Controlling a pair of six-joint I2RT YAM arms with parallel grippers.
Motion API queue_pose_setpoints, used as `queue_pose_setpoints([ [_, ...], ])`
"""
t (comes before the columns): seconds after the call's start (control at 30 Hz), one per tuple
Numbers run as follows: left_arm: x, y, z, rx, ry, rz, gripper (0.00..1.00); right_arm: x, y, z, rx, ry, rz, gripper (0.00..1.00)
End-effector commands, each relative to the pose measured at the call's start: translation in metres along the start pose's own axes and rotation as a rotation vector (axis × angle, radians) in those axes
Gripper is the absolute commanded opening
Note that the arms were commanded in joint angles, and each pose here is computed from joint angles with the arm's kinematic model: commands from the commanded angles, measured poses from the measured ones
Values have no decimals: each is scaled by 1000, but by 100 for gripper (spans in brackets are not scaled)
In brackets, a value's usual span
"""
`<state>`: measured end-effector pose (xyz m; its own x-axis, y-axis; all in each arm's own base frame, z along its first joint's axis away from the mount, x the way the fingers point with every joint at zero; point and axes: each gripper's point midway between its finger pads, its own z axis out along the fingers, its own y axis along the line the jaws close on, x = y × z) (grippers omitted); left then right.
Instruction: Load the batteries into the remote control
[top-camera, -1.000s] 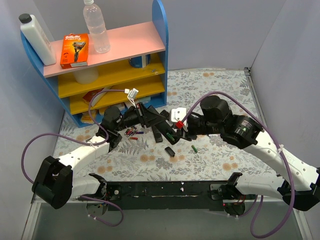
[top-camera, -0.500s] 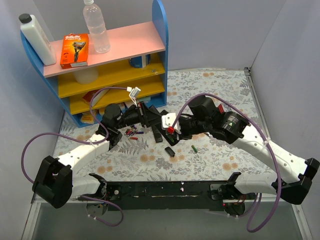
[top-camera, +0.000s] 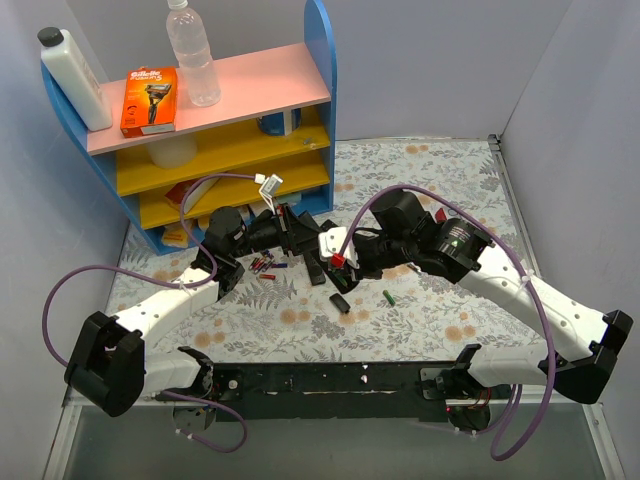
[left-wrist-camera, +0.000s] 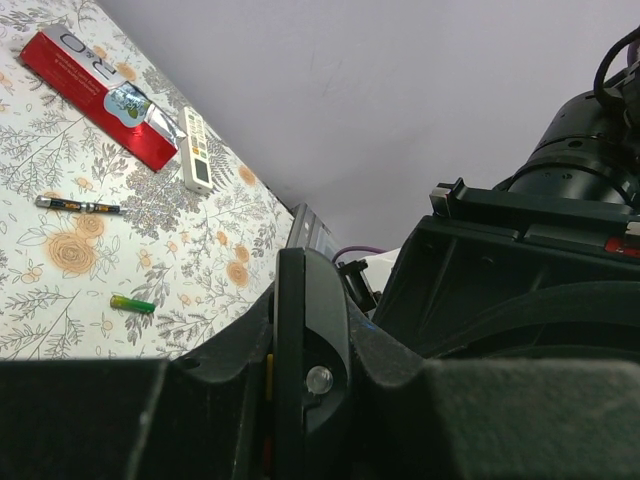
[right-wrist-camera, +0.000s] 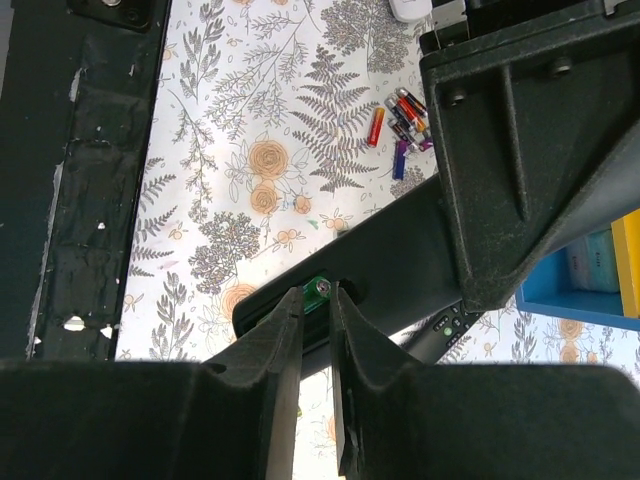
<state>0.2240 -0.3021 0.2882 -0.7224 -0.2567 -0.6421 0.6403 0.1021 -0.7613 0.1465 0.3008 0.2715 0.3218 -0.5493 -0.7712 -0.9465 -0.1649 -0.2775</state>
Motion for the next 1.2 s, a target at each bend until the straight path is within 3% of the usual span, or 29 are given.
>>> queue_pose_setpoints([
  [0.0,-13,-20,3,51,-17,54,0,-11,0,-4,-10,-31,-16,23],
  [1.17,-27,-34,4,89,-62,29,0,37,22,10,-62,87,42,23],
])
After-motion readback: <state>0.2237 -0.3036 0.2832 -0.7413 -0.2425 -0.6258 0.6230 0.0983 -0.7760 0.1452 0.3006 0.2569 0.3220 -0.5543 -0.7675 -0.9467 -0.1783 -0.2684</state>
